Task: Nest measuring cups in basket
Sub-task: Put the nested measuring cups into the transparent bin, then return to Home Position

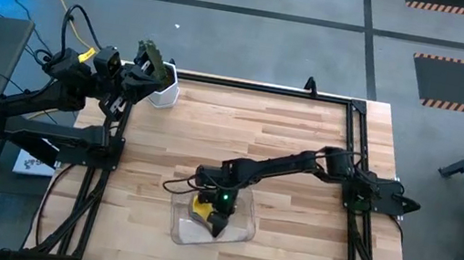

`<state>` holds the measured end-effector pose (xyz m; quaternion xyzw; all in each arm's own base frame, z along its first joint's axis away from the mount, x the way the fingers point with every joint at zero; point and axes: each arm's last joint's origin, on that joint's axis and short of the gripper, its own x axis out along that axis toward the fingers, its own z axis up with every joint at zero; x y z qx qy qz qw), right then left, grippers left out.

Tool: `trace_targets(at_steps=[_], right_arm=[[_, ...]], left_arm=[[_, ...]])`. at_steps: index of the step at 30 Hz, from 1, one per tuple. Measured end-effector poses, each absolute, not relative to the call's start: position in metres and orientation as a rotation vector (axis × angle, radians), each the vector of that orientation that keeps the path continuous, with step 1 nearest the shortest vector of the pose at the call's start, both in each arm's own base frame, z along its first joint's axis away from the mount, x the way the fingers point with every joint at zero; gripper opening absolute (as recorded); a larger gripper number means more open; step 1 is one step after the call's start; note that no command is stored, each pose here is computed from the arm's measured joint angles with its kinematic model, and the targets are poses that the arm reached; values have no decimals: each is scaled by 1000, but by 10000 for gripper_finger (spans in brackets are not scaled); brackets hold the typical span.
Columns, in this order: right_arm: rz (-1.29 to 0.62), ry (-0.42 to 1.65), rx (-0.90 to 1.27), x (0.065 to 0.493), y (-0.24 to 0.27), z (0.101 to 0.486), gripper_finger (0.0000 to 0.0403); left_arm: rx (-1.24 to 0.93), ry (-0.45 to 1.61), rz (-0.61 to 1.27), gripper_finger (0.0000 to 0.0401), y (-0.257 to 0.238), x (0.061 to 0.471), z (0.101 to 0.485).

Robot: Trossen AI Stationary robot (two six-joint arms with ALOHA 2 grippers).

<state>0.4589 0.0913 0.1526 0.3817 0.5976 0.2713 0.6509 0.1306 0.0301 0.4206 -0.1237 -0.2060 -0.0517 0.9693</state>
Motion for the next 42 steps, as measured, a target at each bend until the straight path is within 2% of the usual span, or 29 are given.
trace_targets(at_steps=[15,25,31,42], right_arm=[[528,1485,902,447,84,152,264],[489,1544,800,444,78,173,264],[538,1550,707,443,76,199,264],[557,1405,471,447,78,272,264]], left_arm=[[-250,-416,-105,0,30,131,421],[-251,-416,-105,0,30,131,421],[-249,-414,-113,0,30,131,421],[-250,-411,-112,0,30,131,420]])
